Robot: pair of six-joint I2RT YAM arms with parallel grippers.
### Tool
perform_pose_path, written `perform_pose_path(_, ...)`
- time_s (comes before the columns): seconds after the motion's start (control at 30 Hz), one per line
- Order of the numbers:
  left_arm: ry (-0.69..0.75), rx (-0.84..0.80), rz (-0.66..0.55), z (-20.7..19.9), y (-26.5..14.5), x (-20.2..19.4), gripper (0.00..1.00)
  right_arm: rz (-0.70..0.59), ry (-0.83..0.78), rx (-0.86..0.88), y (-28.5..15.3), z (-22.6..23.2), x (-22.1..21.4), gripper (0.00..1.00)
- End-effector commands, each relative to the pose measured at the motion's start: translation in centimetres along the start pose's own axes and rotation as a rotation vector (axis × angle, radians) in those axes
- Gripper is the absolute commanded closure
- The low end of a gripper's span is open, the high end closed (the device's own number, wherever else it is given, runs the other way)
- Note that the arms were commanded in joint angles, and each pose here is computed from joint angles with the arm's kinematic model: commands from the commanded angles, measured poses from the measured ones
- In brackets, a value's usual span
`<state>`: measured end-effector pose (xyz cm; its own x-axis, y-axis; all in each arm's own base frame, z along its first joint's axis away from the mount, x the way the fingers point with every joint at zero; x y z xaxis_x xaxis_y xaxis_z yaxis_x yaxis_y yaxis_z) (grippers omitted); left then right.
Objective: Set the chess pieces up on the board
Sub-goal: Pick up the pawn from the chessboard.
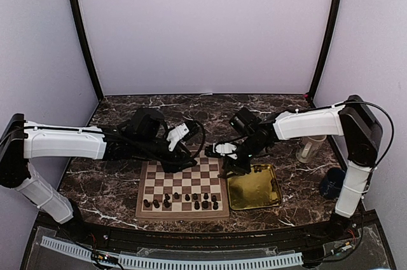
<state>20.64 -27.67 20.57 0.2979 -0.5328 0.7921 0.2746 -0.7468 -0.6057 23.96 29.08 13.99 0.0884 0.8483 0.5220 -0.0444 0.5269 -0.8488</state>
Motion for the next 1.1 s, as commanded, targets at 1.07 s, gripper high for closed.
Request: perform_pose_path(1.07, -0.577, -0.310, -0.301, 3.9, 3.9, 1.5, 0.55, -0.201, 0.108, 0.089, -4.6, -1.4, 1.6, 0.79)
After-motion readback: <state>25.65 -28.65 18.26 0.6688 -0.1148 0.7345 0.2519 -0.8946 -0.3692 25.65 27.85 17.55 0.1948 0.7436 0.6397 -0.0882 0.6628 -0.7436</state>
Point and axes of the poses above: each gripper's point midway between its finger pads, its own y axis out along the fingers, its own z axis along the line the jaws close on, x = y × z, the point moved 10 cm from there along -y, back along the fingers, and after that the axes turned 2 degrees about y, right-handed, at the moved point
